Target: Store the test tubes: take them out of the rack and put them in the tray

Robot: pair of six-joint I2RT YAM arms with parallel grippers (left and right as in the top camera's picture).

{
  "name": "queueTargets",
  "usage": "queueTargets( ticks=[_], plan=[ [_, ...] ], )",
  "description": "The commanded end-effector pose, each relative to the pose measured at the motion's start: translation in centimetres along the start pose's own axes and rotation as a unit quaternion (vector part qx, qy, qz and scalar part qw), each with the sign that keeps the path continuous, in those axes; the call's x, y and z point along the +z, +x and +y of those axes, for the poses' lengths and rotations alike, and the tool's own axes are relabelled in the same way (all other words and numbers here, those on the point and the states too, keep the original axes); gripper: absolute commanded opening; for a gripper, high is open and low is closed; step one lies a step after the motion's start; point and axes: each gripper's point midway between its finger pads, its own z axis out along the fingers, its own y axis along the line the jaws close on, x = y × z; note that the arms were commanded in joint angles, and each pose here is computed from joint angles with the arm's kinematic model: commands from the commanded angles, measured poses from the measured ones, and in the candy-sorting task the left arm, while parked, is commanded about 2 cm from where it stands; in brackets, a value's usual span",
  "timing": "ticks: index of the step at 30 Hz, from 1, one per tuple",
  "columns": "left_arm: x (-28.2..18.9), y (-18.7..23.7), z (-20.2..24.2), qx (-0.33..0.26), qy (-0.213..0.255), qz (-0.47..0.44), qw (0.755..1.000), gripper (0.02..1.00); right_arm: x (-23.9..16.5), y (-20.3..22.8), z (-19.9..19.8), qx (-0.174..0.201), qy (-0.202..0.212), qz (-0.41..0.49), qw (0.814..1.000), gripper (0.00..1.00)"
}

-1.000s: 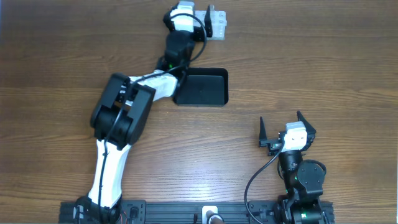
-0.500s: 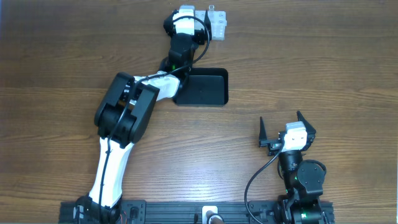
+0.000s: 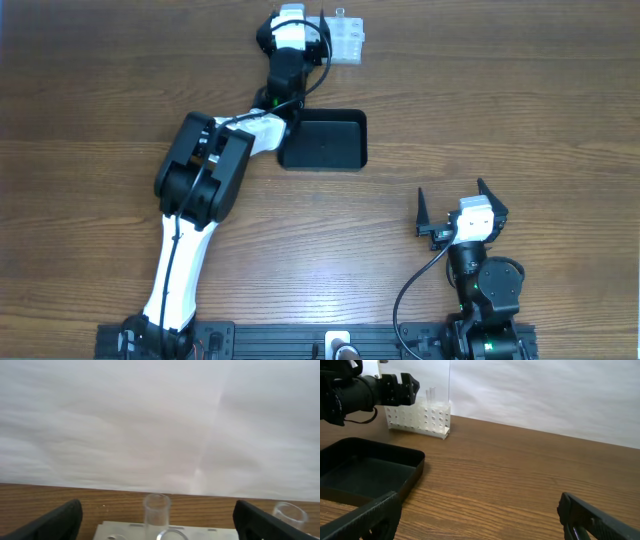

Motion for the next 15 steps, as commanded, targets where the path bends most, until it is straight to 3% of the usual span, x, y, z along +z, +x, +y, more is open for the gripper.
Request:
queueTargets(
  ticks=[1, 9, 15],
  plan=[
    [0.48, 0.32, 0.38, -0.004, -0.005, -0.003, 1.000, 0.936, 0.02, 0.23, 0.24, -0.002, -0.005, 0.002, 1.000, 0.991],
    [0.43, 0.84, 0.22, -0.003, -0.003, 0.001, 1.000, 0.912, 0.02, 0.23, 0.25, -0.002, -0.005, 0.002, 1.000, 0.991],
    [0.41, 1.14, 0.08, -0.002, 0.000, 0.003, 1.000, 0.748, 0.02, 0.23, 0.25, -0.002, -0.005, 0.002, 1.000, 0.991]
  ],
)
